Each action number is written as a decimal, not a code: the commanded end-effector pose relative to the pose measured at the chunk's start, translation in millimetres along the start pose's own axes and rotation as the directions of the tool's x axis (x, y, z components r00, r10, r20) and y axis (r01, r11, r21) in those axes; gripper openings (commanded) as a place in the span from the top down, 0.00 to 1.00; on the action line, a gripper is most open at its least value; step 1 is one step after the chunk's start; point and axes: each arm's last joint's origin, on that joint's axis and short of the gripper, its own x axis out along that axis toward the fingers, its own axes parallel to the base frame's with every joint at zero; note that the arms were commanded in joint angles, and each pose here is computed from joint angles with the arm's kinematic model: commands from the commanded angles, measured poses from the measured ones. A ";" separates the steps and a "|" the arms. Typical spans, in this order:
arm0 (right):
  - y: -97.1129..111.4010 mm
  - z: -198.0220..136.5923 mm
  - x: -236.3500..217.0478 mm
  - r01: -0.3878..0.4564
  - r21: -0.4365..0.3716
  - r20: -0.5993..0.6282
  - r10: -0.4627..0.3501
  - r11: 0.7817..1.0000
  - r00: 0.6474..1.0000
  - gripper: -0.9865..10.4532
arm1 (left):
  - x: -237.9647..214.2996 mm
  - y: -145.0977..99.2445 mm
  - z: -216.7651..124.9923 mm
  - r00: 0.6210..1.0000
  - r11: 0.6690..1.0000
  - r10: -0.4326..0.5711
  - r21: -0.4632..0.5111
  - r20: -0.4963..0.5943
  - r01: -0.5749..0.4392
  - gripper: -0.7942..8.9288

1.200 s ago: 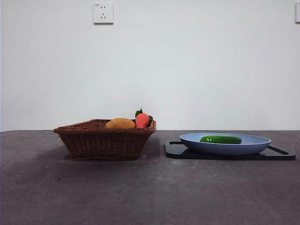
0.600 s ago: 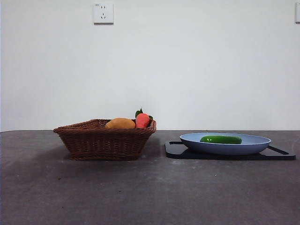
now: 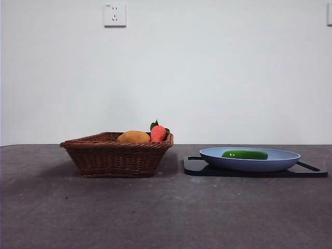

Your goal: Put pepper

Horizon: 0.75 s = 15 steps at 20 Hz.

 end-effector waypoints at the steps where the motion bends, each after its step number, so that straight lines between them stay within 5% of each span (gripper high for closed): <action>1: 1.9 2.3 -2.7 -0.003 -0.002 0.008 0.003 1.000 1.000 0.90 | -13.8 14.9 -14.1 0.978 0.993 0.111 0.013 0.179 -0.115 0.91; 4: 1.9 2.3 -2.7 -0.003 -0.002 0.008 0.003 1.000 1.000 0.90 | -40.4 25.6 -56.8 0.915 0.954 0.284 0.009 0.287 -0.299 0.91; 8: 1.9 2.3 -2.7 -0.003 -0.002 0.008 0.003 1.000 1.000 0.90 | -54.1 28.5 -127.0 0.873 0.896 0.431 0.001 0.229 -0.443 0.91; 15: 1.8 2.3 -2.7 -0.003 -0.002 0.008 0.003 1.000 1.000 0.90 | -51.7 24.2 -245.1 0.877 0.886 0.464 -0.081 0.123 -0.457 0.91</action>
